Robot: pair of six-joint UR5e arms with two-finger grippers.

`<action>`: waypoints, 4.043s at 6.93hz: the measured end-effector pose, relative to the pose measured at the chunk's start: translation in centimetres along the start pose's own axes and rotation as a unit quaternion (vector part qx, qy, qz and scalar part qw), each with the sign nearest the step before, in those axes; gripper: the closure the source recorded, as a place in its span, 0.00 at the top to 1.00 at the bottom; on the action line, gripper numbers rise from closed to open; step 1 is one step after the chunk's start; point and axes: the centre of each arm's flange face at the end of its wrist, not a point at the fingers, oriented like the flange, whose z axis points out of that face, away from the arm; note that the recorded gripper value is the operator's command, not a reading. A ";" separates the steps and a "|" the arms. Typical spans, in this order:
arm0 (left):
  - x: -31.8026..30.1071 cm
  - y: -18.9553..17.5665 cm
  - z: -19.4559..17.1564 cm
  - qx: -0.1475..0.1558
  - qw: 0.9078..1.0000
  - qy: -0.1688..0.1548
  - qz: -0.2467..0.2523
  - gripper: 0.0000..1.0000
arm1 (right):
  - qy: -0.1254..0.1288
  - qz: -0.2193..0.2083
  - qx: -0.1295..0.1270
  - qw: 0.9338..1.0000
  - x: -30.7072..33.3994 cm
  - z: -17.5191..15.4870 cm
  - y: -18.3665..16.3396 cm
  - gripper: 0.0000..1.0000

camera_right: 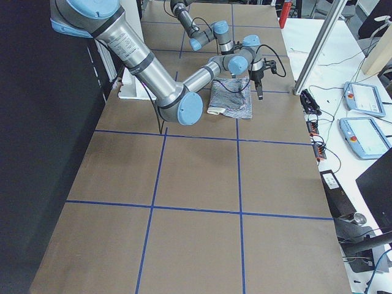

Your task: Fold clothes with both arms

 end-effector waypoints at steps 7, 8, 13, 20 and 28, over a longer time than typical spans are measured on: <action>-1.4 -7.1 4.2 0.024 0.997 -0.074 -0.019 1.00 | 0.004 0.001 -0.004 1.000 1.4 0.8 0.8 1.00; -2.0 -9.1 4.8 0.030 0.995 -0.088 -0.023 1.00 | 0.004 0.001 -0.004 1.000 1.5 0.9 0.9 1.00; -2.0 -12.1 -0.2 0.027 0.999 -0.047 0.002 1.00 | -0.028 -0.003 -0.001 1.000 2.9 1.5 1.6 1.00; -30.4 -13.8 -27.2 -0.007 0.968 -0.082 0.236 1.00 | -0.008 -0.147 -0.093 0.985 38.9 -5.6 3.1 1.00; -72.8 -6.4 -31.1 -0.173 0.976 -0.083 0.104 1.00 | -0.027 -0.028 -0.165 0.985 62.7 -4.4 18.0 1.00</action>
